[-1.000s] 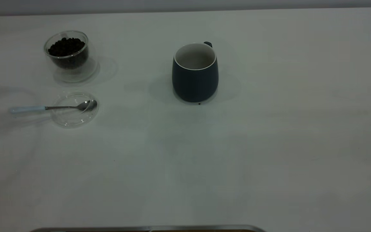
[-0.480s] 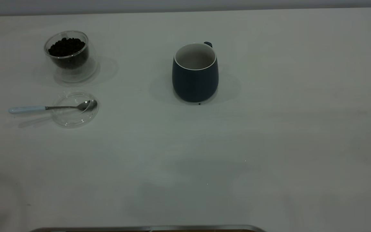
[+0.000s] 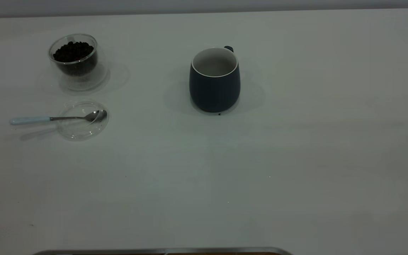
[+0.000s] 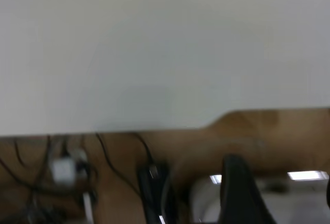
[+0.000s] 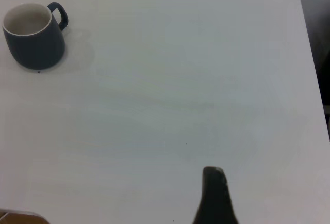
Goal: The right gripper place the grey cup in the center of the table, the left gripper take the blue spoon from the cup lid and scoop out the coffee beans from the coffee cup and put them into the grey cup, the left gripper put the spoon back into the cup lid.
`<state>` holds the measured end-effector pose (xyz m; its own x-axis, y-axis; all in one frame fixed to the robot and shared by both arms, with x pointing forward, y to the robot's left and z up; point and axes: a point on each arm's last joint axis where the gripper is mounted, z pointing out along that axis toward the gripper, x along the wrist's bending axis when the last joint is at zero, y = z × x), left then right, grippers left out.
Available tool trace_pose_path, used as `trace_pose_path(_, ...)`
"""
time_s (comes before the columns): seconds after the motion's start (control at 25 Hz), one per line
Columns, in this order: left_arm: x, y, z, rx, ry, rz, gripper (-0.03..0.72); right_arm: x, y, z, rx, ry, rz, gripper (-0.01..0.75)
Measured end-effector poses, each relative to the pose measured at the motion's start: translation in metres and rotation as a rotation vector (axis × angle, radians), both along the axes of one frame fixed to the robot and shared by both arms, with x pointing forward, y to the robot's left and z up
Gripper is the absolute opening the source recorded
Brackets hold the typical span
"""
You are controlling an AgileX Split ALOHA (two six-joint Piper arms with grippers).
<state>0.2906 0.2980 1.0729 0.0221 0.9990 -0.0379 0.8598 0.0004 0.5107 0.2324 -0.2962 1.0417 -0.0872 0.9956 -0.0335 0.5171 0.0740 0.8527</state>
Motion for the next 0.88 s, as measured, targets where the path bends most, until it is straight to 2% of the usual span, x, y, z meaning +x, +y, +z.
trace_pose_path(0.16, -0.031, 0.002, -0.002, 0.064, -0.147, -0.003, 0.467, 0.000, 0.000, 0.000, 0.000, 0.000, 0.000, 0.590)
trace_pose_path(0.32, -0.052, 0.001, -0.011, 0.025, -0.246, -0.015, 0.466, 0.000, 0.000, 0.000, 0.000, 0.000, 0.000, 0.590)
trace_pose_path(0.88, -0.067, 0.006, -0.041, 0.039, -0.331, 0.011, 0.466, 0.000, 0.000, 0.000, 0.000, 0.000, 0.000, 0.590)
